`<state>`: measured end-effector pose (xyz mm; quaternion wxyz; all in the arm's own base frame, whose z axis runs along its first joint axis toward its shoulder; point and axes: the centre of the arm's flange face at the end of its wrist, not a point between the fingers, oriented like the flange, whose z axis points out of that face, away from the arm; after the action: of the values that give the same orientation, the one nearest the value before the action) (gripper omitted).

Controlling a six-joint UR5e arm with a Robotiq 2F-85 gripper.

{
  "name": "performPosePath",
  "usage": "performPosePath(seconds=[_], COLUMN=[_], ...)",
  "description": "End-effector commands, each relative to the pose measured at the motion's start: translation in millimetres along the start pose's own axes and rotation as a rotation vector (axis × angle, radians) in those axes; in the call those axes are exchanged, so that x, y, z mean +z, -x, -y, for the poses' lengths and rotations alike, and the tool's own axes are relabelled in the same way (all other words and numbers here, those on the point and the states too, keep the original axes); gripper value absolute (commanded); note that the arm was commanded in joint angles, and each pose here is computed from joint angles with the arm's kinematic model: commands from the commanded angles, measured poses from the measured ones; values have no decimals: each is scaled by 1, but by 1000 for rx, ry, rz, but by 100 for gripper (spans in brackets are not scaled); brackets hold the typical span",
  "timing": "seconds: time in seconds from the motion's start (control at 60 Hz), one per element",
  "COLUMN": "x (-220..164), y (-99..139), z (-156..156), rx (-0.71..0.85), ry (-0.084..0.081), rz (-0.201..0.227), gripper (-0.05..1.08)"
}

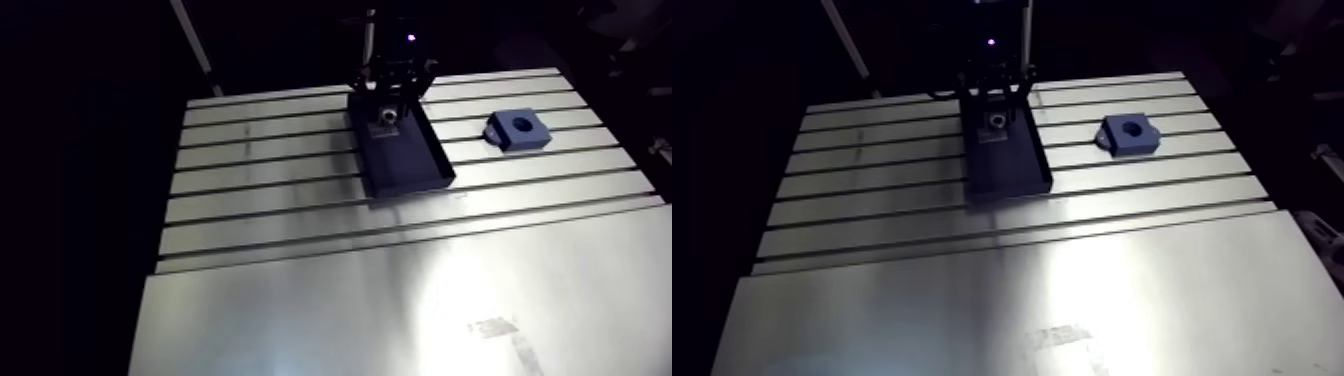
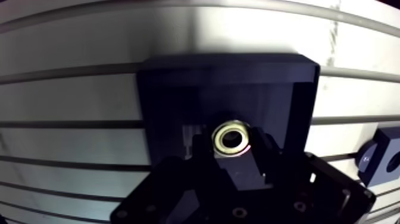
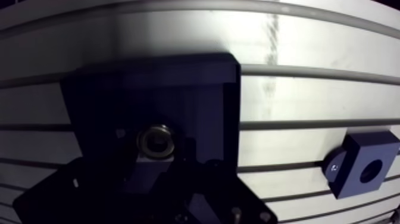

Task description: Pick up the bearing and press it into the housing until flush.

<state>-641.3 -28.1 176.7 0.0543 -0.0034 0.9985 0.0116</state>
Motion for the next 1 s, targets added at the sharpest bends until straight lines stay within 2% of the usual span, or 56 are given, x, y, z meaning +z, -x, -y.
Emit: performPosePath(seconds=[0.017, 0.1, 0.183, 0.283, 0.45, 0.667, 0.7, 0.733, 0.783, 0.867, 0.95, 1.0], x=[-49, -65, -89, -100, -105, -122, -129, -129, -132, -131, -130, -126], y=[13, 19, 29, 35, 43, 48, 51, 51, 52, 54, 56, 57], z=[2, 2, 2, 0, -26, -50, -60, -60, -67, -80, -92, -107], rx=[-4, -4, -12, -48, -50, -91, -102, -102, -118, -134, -132, -115], ry=[6, 6, 8, 10, 8, 14, 25, 25, 38, 49, 51, 46], rz=[-32, -23, -30, -34, -33, -49, -58, -58, -59, -55, -56, -53], gripper=[65, 66, 66, 67, 68, 68, 68, 68, 68, 68, 68, 68])
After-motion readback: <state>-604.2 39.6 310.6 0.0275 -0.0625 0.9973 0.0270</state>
